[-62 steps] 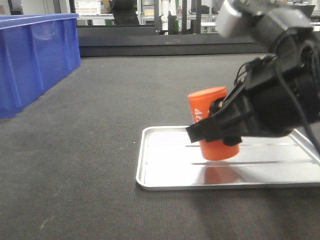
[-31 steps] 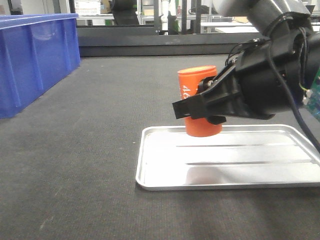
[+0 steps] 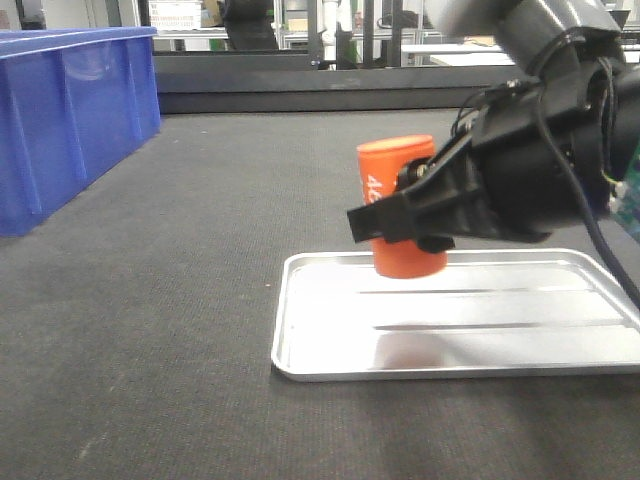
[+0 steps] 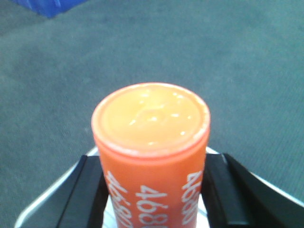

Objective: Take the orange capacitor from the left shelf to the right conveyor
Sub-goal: 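Lower the held capacitor with the right gripper onto the silver tray, then open the right gripper and lift it away from the capacitor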

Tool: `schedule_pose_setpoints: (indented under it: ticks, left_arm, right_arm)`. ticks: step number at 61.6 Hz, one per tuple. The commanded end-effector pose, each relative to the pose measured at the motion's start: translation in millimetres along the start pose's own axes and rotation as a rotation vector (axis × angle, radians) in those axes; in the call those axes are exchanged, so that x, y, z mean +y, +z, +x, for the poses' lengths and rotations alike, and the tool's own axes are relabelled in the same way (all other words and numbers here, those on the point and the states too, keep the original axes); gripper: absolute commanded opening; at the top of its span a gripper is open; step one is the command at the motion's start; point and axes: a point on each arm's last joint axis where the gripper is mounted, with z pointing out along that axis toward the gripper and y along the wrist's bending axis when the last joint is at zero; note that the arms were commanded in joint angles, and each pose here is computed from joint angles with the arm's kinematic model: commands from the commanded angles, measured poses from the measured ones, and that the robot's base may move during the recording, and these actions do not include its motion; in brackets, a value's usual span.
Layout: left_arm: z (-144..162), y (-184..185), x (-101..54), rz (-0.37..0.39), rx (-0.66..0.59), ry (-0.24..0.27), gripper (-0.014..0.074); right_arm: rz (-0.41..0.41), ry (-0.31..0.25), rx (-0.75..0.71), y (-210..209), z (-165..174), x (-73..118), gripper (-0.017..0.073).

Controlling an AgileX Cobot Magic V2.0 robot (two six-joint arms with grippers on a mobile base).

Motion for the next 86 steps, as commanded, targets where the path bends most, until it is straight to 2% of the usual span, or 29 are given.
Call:
schedule_pose_setpoints:
  ticks: [1, 18, 31, 36, 67, 86]
  left_arm:
    - [-1.0, -0.2, 0.0, 0.002, -0.073, -0.003, -0.0126]
    - [-1.0, -0.2, 0.0, 0.002, -0.073, -0.003, -0.0126]
    - [-1.0, -0.2, 0.0, 0.002, -0.073, -0.003, -0.0126]
    - [-1.0, -0.2, 0.0, 0.002, -0.073, -0.003, -0.0126]
    - [-1.0, -0.2, 0.0, 0.002, -0.073, -0.003, -0.0126]
    - [-1.0, -0.2, 0.0, 0.002, -0.073, -0.003, -0.0126]
  right_arm:
    - [-0.007, -0.006, -0.084, -0.7, -16.2, 0.5, 0.0312]
    - [-0.018, -0.006, -0.134, 1.4, -18.9, 1.2, 0.0325]
    - [-0.014, -0.003, -0.090, 6.9, -11.5, 0.3, 0.0561]
    - [-0.012, -0.002, -0.072, 8.7, -8.6, -0.1, 0.0601]
    - [-0.023, 0.000, -0.142, 6.4, -16.1, 1.1, 0.0595]
    - [-0.024, -0.009, -0.228, -17.4, -37.9, 3.5, 0.0595]
